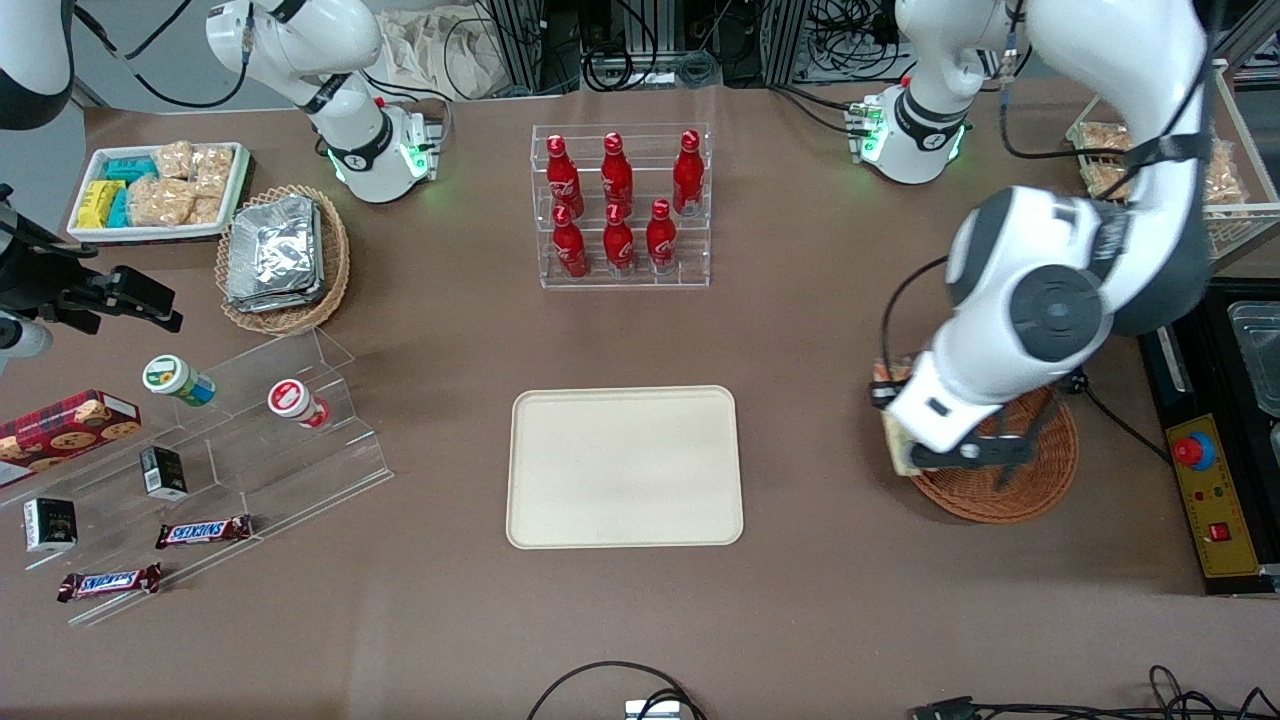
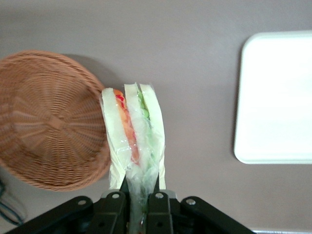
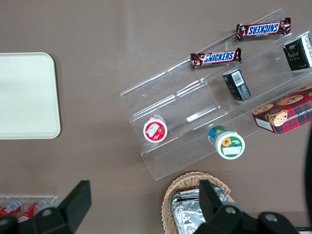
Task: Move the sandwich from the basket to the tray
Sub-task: 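Carry the held sandwich over the cream tray and lower it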
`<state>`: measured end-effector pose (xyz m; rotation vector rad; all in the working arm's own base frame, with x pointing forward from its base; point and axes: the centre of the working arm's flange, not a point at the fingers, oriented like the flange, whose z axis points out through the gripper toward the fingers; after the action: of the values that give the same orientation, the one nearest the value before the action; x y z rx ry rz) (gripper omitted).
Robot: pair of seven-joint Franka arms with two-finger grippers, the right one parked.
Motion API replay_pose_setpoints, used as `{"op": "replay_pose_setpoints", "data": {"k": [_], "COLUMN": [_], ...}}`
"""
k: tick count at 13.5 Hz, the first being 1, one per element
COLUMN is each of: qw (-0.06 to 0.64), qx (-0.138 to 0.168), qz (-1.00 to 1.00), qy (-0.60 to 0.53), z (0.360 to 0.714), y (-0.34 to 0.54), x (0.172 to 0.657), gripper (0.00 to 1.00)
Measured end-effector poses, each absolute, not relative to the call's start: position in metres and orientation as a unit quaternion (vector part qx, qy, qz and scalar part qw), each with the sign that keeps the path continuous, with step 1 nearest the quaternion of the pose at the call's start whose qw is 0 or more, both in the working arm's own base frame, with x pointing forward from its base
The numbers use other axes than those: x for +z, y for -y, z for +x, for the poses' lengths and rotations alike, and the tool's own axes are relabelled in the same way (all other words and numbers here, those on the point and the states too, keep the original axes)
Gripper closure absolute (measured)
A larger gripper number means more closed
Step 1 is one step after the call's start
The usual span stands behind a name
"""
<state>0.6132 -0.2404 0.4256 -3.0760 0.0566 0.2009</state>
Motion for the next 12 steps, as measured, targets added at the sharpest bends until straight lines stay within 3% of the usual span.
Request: {"op": "replay_pose_setpoints", "data": {"k": [5,10,12], "qw": [0.037,0.002,-0.008], "qx": [0.081,0.032,0.022], "qz": [-0.995,-0.999,-1.0], "qy": [-0.039,-0.005,-0.002], "z": [0.6,0.592,0.598], "y": [0.371,0.452,0.454], "x": [0.334,0.233,0.23], "gripper": [0.85,0.85,0.85]}}
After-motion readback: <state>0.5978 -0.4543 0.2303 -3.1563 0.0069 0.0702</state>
